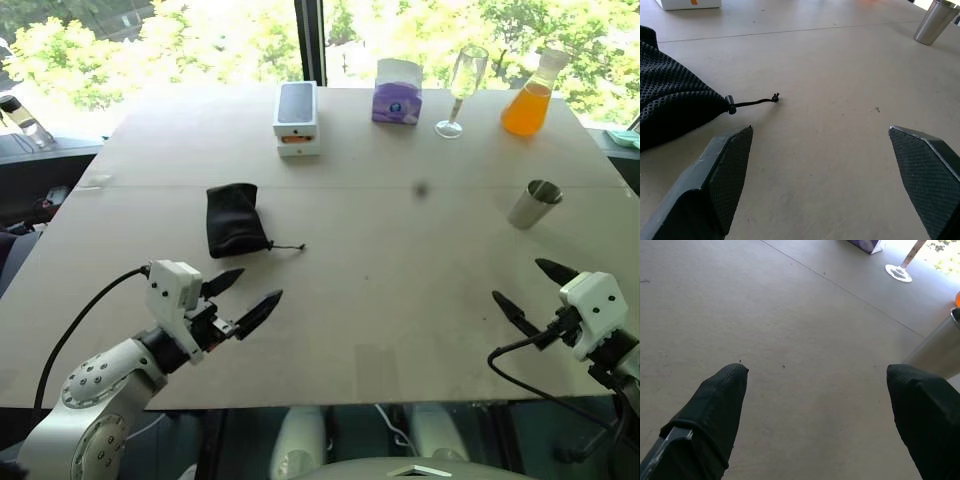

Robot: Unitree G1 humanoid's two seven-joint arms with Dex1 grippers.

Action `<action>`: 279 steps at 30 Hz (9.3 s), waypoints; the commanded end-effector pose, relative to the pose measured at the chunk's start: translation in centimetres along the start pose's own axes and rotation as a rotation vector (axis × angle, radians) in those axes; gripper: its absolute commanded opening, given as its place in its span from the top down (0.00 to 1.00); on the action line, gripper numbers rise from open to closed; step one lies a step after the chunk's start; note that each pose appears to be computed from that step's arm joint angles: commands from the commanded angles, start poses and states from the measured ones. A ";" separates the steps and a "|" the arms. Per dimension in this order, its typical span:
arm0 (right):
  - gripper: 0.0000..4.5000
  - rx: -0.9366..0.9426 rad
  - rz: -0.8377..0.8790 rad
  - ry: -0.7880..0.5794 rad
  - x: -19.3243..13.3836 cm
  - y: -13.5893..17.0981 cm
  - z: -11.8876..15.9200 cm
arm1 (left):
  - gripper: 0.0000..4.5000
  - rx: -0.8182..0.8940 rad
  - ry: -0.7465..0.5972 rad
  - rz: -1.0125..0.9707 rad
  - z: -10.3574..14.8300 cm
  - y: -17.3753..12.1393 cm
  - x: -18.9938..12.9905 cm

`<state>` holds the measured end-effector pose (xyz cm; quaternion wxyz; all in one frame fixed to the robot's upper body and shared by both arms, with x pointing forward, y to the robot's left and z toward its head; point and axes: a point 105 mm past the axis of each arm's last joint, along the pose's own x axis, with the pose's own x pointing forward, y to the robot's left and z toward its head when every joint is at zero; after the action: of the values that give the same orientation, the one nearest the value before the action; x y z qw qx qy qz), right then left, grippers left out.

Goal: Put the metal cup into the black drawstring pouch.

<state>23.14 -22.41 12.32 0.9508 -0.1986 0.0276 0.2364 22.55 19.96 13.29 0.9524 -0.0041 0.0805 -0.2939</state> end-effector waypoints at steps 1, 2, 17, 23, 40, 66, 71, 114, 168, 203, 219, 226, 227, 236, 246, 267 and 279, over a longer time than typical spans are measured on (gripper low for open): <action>0.00 -0.033 -0.013 -0.023 -0.1 -0.3 0.6 | 0.01 0.045 -0.042 -0.010 1.4 -0.2 0.2; 0.00 -0.032 -0.013 -0.027 0.2 -0.2 0.6 | 0.01 0.048 -0.047 -0.008 1.7 -0.1 0.4; 0.00 -0.088 0.271 -0.227 0.0 3.1 4.3 | 0.01 0.297 0.030 0.116 2.7 4.6 0.8; 0.00 -0.078 0.540 -0.390 -0.1 6.8 7.6 | 0.01 0.609 0.125 0.114 2.8 7.3 1.3; 0.00 -0.040 0.572 -0.597 0.5 9.3 11.0 | 0.01 1.008 0.203 0.149 3.5 10.8 3.1; 0.00 -0.051 0.492 -0.520 1.1 8.5 9.0 | 0.01 1.395 0.117 0.362 2.6 10.9 4.0; 0.00 -0.049 0.491 -0.514 1.1 8.8 8.9 | 0.01 1.381 0.103 0.371 2.8 10.9 4.3; 0.00 -0.223 -0.044 0.123 8.3 -8.4 6.4 | 0.97 -0.411 0.406 -0.192 3.1 -0.5 13.1; 0.99 0.928 0.370 -0.335 7.9 5.5 10.7 | 1.00 -0.499 0.368 -0.271 5.1 -4.3 16.3; 0.99 1.189 0.563 -0.345 12.2 10.7 11.0 | 1.00 -0.517 0.356 -0.396 5.4 -5.9 15.3; 0.99 1.553 0.577 -0.375 15.8 10.5 11.3 | 1.00 -0.756 0.296 -0.384 3.9 -4.8 15.0; 0.99 1.556 0.595 -0.337 15.9 11.3 11.1 | 1.00 -0.803 0.212 -0.491 6.4 -6.3 15.1; 0.99 1.548 0.610 -0.339 15.8 11.5 11.4 | 1.00 -0.804 0.207 -0.499 6.7 -6.4 15.1; 0.99 1.658 0.646 -0.407 15.3 10.8 12.6 | 1.00 -0.782 0.091 -0.534 7.9 -6.8 14.1; 0.99 1.428 0.585 -0.368 15.2 10.6 12.9 | 1.00 -0.515 0.063 -0.493 5.3 -7.2 12.6; 0.99 0.728 0.694 -0.416 13.9 14.6 11.3 | 1.00 -0.891 -0.032 -0.754 10.9 -7.8 11.2; 0.99 0.092 0.699 -0.480 14.5 15.8 10.7 | 1.00 -0.761 0.111 -0.806 10.0 -10.1 10.7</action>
<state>29.51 -1.03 15.36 0.8330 -0.0089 -0.1099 0.5421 29.83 7.60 19.51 0.7352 -0.3969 0.2445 -0.4921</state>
